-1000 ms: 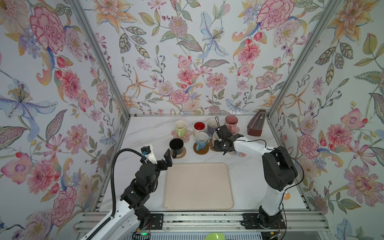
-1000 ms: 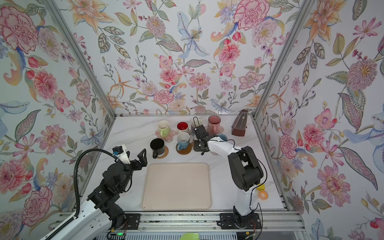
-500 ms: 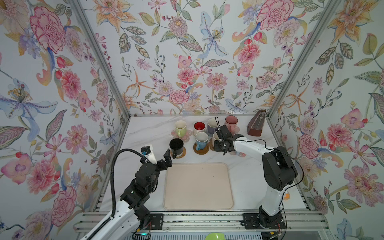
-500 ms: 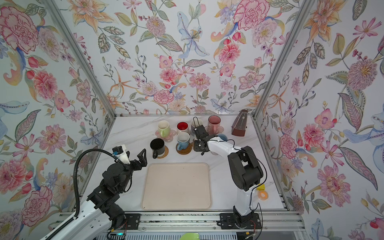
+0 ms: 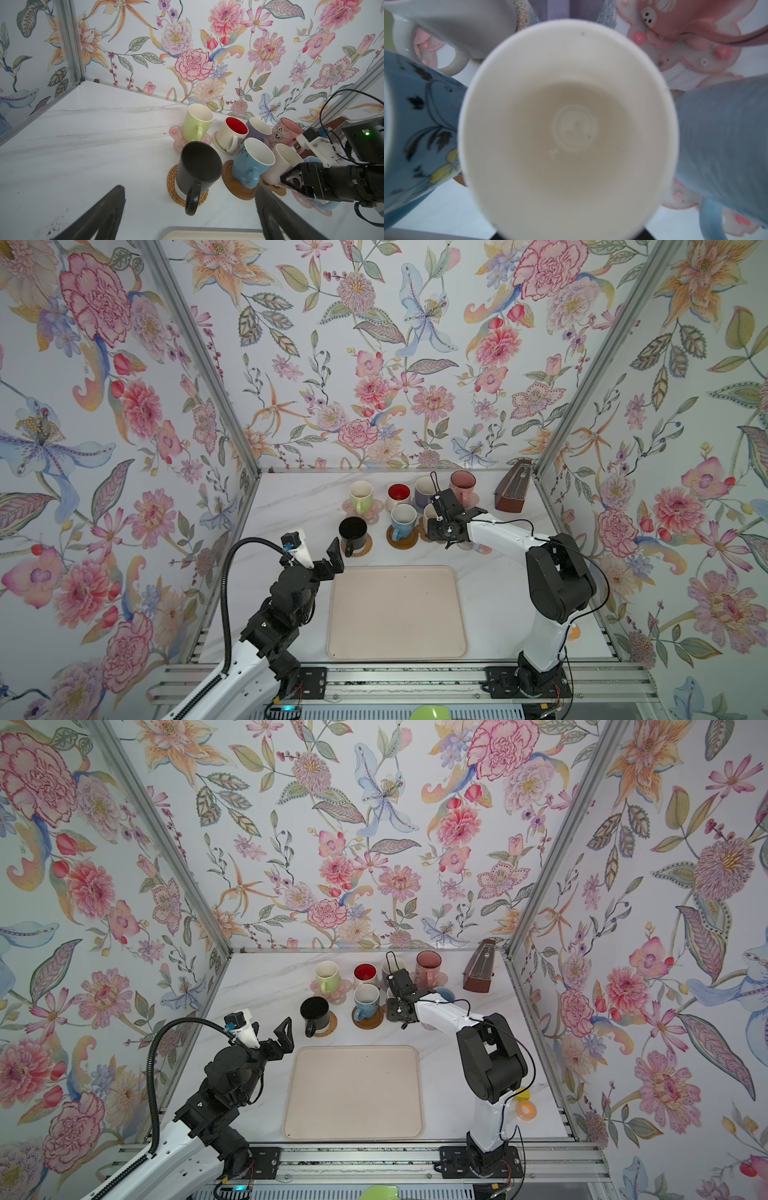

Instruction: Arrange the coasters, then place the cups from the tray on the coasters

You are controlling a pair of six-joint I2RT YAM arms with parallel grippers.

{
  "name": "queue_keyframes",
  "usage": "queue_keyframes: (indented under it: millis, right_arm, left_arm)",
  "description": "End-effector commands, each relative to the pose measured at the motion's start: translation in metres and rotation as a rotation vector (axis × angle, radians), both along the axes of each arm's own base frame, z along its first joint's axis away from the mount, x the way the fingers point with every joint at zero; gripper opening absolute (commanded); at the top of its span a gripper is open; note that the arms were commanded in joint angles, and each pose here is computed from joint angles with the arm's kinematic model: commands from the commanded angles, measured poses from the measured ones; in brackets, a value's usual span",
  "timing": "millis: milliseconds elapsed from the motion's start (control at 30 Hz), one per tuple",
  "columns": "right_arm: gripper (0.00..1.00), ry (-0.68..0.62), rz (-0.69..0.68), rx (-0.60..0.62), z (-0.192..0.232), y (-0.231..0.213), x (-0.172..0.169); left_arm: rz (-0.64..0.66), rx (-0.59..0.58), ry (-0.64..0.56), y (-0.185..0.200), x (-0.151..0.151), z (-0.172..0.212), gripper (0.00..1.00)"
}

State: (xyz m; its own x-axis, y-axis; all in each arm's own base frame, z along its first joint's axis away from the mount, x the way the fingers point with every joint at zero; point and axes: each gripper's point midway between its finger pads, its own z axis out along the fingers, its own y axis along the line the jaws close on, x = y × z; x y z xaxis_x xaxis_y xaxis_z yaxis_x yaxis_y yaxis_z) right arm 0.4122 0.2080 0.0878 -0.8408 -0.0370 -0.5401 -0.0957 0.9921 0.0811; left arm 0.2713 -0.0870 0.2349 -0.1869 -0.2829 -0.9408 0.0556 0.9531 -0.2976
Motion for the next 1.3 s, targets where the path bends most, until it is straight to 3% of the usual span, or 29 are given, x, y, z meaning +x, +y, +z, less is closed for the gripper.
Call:
queue_keyframes:
  millis: [0, 100, 233, 433, 667, 867, 1000, 1267]
  right_arm:
    - [0.56, -0.115, -0.018, 0.026, 0.046, -0.001, 0.007]
    - [0.63, -0.193, -0.051, 0.024, 0.072, -0.015, 0.001]
    - [0.84, -0.364, -0.121, 0.016, 0.11, -0.055, -0.02]
    - [0.98, -0.496, -0.251, 0.0, 0.124, -0.131, -0.062]
    - [0.99, -0.593, -0.459, -0.049, 0.122, -0.206, -0.088]
    - [0.99, -0.664, -0.647, -0.176, 0.105, -0.258, -0.094]
    - [0.99, -0.767, -0.648, -0.231, 0.093, -0.264, -0.089]
    - [0.99, -0.869, -0.571, -0.229, 0.073, -0.26, -0.081]
  left_arm:
    - [0.022, -0.007, -0.007, 0.006, 0.0, 0.004, 0.99]
    - [0.026, -0.005, -0.014, 0.007, 0.0, 0.006, 0.99]
    - [0.035, 0.001, -0.034, 0.009, 0.001, 0.012, 0.99]
    - [0.066, 0.006, -0.043, 0.013, 0.004, 0.012, 0.99]
    - [0.116, 0.02, -0.052, 0.019, 0.009, 0.013, 0.99]
    - [0.412, 0.191, -0.105, 0.072, 0.006, -0.004, 0.99]
    - [0.567, 0.246, -0.123, 0.11, 0.003, -0.025, 0.99]
    - [0.636, 0.311, -0.109, 0.143, 0.012, -0.059, 0.99]
